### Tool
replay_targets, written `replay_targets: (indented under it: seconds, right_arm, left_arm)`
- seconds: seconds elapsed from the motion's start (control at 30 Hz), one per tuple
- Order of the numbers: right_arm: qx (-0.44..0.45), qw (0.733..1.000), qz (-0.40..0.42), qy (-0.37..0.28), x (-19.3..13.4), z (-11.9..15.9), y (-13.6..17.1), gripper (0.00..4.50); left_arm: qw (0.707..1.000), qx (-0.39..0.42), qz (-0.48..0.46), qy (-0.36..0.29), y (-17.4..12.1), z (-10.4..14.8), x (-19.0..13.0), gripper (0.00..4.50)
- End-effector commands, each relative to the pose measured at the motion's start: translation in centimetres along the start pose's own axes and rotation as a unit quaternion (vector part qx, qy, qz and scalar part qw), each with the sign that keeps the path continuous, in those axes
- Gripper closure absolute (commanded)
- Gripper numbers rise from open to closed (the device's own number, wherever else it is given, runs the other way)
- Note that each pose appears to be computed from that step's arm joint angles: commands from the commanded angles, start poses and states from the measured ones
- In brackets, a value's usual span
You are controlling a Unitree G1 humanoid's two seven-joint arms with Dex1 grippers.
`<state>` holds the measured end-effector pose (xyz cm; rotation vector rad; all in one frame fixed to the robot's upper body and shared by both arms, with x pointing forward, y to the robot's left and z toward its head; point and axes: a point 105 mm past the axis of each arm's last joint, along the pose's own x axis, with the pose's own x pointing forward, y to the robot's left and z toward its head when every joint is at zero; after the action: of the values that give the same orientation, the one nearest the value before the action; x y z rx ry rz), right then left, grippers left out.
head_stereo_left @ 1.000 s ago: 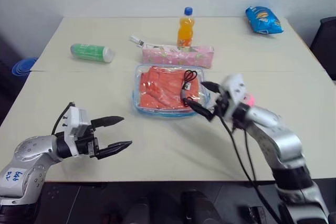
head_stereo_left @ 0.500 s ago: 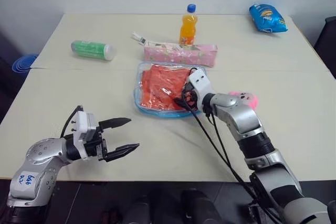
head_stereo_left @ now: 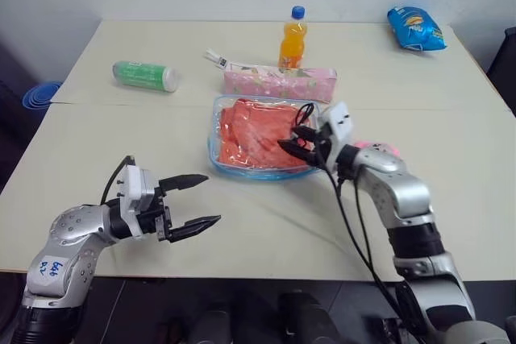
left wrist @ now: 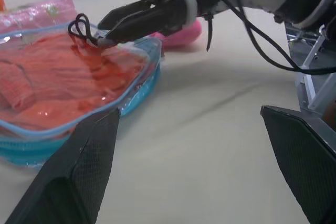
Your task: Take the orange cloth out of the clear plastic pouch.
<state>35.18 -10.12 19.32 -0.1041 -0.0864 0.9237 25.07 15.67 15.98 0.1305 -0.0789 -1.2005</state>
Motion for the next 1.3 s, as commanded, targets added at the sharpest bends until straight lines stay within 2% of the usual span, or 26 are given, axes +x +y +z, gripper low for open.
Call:
replay_targets:
  seconds: [0.03,0.13,0.37,0.5,0.53,0.6,0.77,0.87,1.1,1.23,1.3]
  right_arm:
    - [-0.037,0.999,-0.040,-0.005,-3.8,1.8,-1.6,2.32]
    - [-0.028,0.997,-0.076,0.008,-4.6,1.4,-2.4,2.32]
    - [0.002,0.996,-0.078,0.048,-4.8,-0.3,-2.0,2.32]
    - [-0.030,0.992,-0.001,0.126,-5.9,-2.4,0.2,0.90]
    - [-0.057,0.990,-0.011,0.129,-6.1,-2.5,0.0,0.56]
    - [-0.055,0.990,-0.012,0.130,-6.5,-2.8,0.1,0.02]
    - [-0.055,0.992,0.020,0.113,-7.9,-2.9,1.5,0.02]
    - [-0.078,0.990,-0.025,0.119,-7.8,-2.9,0.2,0.02]
    - [-0.076,0.975,-0.131,0.166,-5.1,-3.4,-2.8,0.02]
    - [-0.048,0.971,-0.161,0.169,-4.2,-1.9,-4.3,0.02]
    - [0.000,0.967,-0.184,0.177,-4.0,-1.1,-5.6,0.02]
  left_arm:
    - [1.000,0.003,-0.010,-0.004,0.0,-0.1,0.4,0.00]
    - [1.000,0.001,-0.019,-0.001,-0.1,-0.4,0.7,0.00]
    - [1.000,0.004,-0.015,0.002,0.1,-0.5,0.6,0.00]
    - [1.000,0.005,-0.012,0.003,0.2,-0.6,0.6,0.00]
    - [1.000,0.005,-0.011,0.002,0.2,-0.6,0.6,0.00]
    - [1.000,0.005,-0.011,0.001,0.2,-0.7,0.7,0.00]
    - [1.000,0.005,-0.007,-0.001,0.1,-0.8,0.6,0.00]
    - [1.000,0.003,-0.007,0.000,0.1,-0.8,0.6,0.00]
    - [1.000,0.005,-0.008,0.001,0.2,-0.7,0.8,0.00]
    - [1.000,0.005,-0.008,0.002,0.2,-0.6,0.8,0.00]
    - [1.000,0.005,-0.010,0.003,0.3,-0.6,0.9,0.00]
